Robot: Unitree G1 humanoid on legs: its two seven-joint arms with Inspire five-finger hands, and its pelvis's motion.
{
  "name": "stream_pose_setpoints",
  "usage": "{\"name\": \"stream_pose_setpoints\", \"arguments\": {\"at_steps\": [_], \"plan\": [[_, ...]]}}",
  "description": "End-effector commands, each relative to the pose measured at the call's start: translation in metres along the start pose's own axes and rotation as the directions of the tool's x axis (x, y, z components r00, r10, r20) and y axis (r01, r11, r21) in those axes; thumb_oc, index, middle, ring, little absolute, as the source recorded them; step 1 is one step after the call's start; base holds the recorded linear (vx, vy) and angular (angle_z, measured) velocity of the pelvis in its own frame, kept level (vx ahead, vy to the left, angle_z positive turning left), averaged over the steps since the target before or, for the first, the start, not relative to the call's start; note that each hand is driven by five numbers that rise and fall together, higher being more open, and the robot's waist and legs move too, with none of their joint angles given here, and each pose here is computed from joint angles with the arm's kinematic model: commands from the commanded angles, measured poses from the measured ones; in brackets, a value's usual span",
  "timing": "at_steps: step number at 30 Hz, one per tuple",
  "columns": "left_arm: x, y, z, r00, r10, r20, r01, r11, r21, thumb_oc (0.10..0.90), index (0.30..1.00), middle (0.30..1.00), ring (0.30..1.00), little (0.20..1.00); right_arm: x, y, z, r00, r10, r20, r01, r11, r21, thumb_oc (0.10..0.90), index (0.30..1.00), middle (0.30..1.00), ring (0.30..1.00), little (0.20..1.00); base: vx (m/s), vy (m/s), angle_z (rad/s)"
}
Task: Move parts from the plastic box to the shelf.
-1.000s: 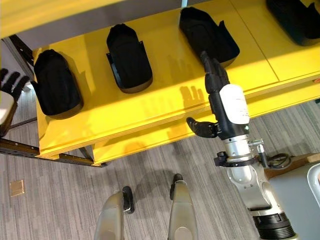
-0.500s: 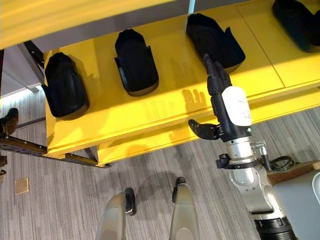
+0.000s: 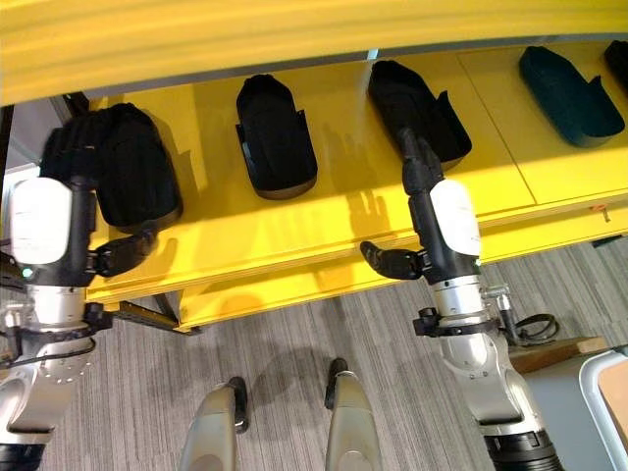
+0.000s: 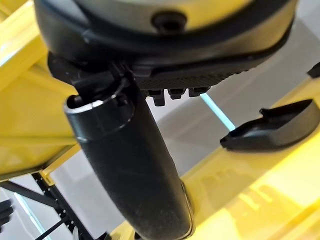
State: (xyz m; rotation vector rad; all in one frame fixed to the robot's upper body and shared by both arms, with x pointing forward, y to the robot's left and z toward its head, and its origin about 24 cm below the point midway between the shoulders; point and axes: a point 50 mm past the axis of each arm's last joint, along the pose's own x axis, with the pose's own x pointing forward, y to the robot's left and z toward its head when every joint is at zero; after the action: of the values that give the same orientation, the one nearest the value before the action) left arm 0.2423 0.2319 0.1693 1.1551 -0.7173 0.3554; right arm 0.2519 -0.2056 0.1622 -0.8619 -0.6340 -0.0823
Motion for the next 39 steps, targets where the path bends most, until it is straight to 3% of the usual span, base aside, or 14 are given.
{"name": "stream_pose_setpoints", "arguments": {"at_steps": [1,14,39], "plan": [[0.019,0.019,0.022,0.983,0.119,0.137,-0.114,0.992,-0.05,0.9,1.0,1.0,1.0,1.0,0.017,-0.017,0.032,0.974,-0.165,0.154,0.145,0.98,0.134,0.9,1.0,1.0,1.0,1.0,0.01,-0.025,0.06],[-0.001,-0.002,0.041,0.98,0.001,0.199,0.021,0.994,-0.105,0.9,1.0,1.0,1.0,1.0,0.015,-0.009,0.038,0.966,-0.203,0.161,0.166,0.962,0.215,0.9,1.0,1.0,1.0,1.0,0.0,-0.002,0.0],[-0.017,-0.022,0.062,0.958,-0.139,0.252,0.209,0.939,-0.275,0.9,1.0,1.0,1.0,1.0,0.016,-0.007,0.041,0.956,-0.249,0.158,0.213,0.953,0.216,0.9,1.0,1.0,1.0,1.0,0.0,-0.002,0.03]]}}
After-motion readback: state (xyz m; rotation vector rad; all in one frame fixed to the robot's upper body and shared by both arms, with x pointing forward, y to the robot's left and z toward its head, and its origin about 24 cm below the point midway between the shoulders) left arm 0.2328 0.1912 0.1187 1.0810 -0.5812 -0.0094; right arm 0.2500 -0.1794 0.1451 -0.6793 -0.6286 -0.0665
